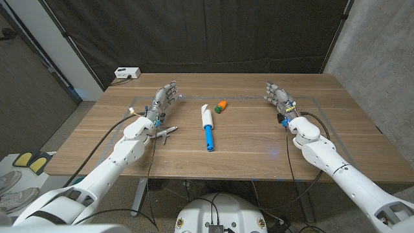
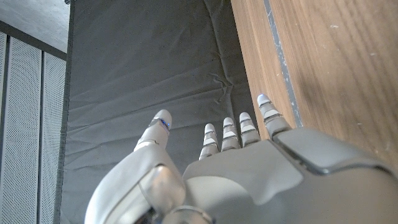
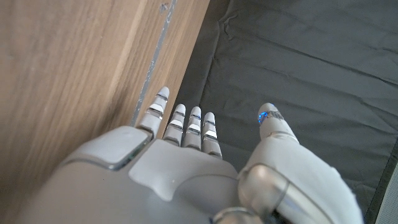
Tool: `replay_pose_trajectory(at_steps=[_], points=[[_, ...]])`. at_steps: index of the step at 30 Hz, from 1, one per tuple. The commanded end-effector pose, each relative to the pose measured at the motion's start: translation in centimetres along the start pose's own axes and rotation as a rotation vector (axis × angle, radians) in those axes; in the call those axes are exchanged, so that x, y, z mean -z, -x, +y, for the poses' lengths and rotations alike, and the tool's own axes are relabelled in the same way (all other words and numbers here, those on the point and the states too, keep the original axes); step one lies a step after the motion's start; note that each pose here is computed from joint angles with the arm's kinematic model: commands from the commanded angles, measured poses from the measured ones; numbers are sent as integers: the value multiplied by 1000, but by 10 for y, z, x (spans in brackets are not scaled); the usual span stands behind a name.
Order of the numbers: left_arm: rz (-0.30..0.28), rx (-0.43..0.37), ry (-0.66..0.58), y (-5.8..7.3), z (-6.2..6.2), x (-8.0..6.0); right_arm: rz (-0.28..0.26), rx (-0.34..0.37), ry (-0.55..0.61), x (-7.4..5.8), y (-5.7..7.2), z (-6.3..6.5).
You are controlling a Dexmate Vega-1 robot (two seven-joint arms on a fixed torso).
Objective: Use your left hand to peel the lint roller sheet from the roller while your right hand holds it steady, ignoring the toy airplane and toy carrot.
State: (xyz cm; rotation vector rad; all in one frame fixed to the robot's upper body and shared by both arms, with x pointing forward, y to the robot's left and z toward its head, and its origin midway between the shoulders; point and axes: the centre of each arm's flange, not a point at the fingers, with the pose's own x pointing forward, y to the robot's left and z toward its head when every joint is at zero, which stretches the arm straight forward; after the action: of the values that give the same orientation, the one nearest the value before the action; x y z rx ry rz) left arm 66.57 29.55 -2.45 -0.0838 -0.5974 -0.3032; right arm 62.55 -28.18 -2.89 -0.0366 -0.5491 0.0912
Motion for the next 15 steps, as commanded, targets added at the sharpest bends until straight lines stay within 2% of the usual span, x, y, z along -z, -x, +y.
replay_pose_trajectory(at_steps=[1, 6, 15], points=[[14, 46, 10, -5, 0, 2, 60, 66, 198, -16, 26, 16], [15, 60, 15, -7, 0, 4, 78, 55, 278, -24, 36, 27], [9, 87, 13, -8, -2, 1, 68, 38, 407, -41, 56, 51]])
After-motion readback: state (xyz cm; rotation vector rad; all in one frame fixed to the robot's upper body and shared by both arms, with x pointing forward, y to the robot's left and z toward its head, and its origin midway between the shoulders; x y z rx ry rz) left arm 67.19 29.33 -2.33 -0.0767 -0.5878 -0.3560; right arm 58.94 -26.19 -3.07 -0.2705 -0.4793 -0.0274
